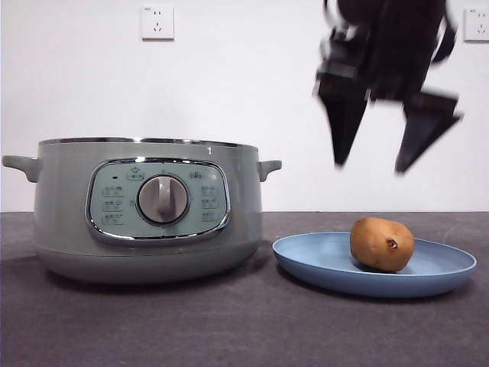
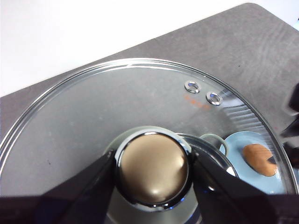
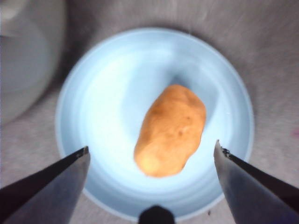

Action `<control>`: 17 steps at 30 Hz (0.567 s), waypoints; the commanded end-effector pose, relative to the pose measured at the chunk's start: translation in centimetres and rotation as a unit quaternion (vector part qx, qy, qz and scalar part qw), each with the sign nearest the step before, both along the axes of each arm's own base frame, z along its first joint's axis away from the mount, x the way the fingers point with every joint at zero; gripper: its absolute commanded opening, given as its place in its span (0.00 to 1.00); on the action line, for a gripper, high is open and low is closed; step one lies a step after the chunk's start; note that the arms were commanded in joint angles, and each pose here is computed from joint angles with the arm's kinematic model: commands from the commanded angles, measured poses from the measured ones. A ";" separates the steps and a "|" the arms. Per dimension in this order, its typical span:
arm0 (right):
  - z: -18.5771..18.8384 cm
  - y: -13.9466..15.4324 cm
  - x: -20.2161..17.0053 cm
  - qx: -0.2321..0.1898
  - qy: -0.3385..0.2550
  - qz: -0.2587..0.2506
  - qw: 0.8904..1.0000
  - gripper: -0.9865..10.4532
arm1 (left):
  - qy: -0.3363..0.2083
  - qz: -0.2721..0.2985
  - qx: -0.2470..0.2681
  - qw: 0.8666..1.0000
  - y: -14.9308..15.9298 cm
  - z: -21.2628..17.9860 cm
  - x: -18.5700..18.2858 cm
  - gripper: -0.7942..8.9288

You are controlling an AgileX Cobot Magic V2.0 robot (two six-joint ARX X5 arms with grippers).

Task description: Take the potato out from the steamer,put the potato on the plate,close the lid

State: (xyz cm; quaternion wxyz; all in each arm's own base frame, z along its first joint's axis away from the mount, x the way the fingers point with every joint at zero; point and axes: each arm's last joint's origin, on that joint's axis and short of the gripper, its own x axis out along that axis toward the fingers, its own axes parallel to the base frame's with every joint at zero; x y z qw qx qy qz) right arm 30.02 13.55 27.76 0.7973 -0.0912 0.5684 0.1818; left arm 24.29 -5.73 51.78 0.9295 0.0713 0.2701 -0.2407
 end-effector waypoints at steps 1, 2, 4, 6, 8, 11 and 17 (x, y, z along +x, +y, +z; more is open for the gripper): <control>2.1 -0.7 -1.5 0.013 -0.026 -0.001 1.000 0.47 | -0.038 -0.015 0.001 0.999 -0.1 0.7 0.0 0.07; 3.3 -1.0 -2.3 0.020 -0.042 -0.001 0.999 0.47 | -0.039 -0.019 0.002 0.999 -0.2 0.5 0.3 0.07; 4.8 -1.6 -3.5 0.030 -0.065 -0.002 0.997 0.47 | -0.038 -0.030 0.000 0.999 -0.7 0.0 0.8 0.07; 6.5 -2.2 -4.9 0.040 -0.090 -0.003 0.995 0.47 | -0.031 -0.053 -0.010 0.998 -1.3 -1.0 1.6 0.07; 7.9 -2.9 -6.3 0.050 -0.114 -0.003 0.992 0.47 | -0.022 -0.068 -0.014 0.997 -2.0 -2.3 2.6 0.07; 9.5 -3.7 -8.1 0.060 -0.140 -0.004 0.988 0.47 | 0.000 -0.079 -0.013 0.997 -3.0 -4.5 3.9 0.07; 11.3 -5.1 -10.7 0.071 -0.172 -0.012 0.982 0.47 | 0.025 -0.096 -0.019 0.995 -5.1 -9.1 5.4 0.07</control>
